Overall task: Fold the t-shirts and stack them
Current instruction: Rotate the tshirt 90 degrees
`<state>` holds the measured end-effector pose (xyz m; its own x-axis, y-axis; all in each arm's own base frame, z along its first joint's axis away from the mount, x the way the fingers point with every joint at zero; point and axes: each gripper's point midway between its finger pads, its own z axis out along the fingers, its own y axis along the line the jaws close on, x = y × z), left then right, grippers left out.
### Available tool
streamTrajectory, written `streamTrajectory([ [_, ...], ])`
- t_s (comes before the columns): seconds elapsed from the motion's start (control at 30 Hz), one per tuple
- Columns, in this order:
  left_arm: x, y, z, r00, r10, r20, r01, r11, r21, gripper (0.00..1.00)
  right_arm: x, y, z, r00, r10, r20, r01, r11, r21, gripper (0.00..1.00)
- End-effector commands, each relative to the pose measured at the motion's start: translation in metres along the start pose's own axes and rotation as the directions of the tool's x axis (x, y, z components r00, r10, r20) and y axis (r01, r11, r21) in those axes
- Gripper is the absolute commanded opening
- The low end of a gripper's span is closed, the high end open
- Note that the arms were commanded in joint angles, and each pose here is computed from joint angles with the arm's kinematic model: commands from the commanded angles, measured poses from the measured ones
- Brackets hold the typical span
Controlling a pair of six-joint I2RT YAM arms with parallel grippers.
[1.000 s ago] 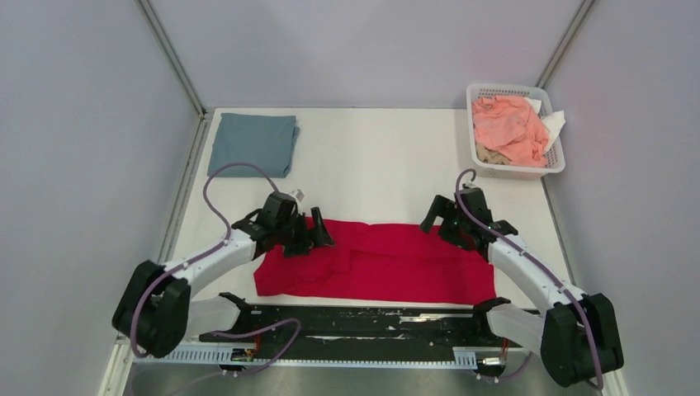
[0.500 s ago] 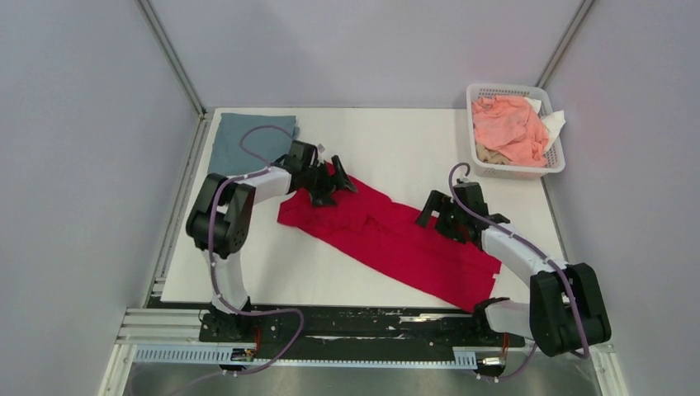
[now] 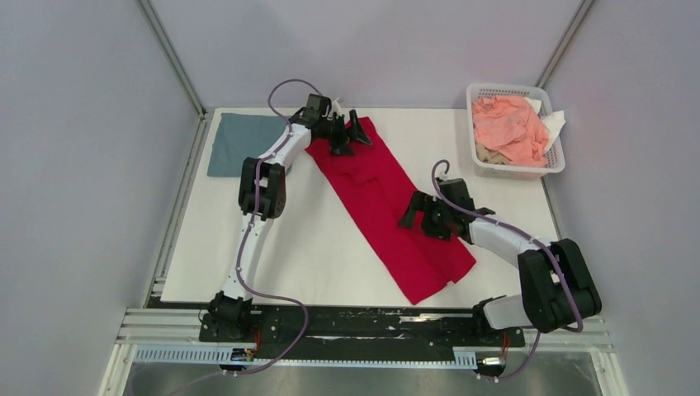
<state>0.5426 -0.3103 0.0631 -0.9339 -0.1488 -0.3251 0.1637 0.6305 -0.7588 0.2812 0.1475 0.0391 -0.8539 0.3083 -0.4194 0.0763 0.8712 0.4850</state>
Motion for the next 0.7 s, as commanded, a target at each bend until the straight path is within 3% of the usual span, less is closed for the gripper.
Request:
streamTrajectory([
  [0.0, -0.012, 0.019, 0.004, 1.0, 0.009, 0.02, -0.009, 1.0, -0.001, 1.0, 0.074, 0.035, 0.0, 0.964, -0.081, -0.253, 0.046, 0.989, -0.142, 1.0],
  [0.33, -0.072, 0.009, 0.02, 0.972, -0.052, 0.229, 0.024, 0.992, 0.122, 1.0, 0.108, 0.093, -0.001, 0.926, -0.182, -0.33, 0.095, 0.96, -0.263, 1.0],
  [0.53, -0.095, 0.003, 0.018, 0.944, -0.096, 0.315, 0.051, 0.988, 0.148, 1.0, 0.131, 0.128, 0.01, 0.923, -0.147, -0.356, 0.047, 0.96, -0.276, 1.0],
  [0.67, -0.1, 0.002, 0.016, 0.937, -0.087, 0.338, 0.043, 0.99, 0.136, 1.0, 0.117, 0.151, 0.013, 0.968, -0.077, -0.237, 0.012, 0.964, -0.267, 1.0],
])
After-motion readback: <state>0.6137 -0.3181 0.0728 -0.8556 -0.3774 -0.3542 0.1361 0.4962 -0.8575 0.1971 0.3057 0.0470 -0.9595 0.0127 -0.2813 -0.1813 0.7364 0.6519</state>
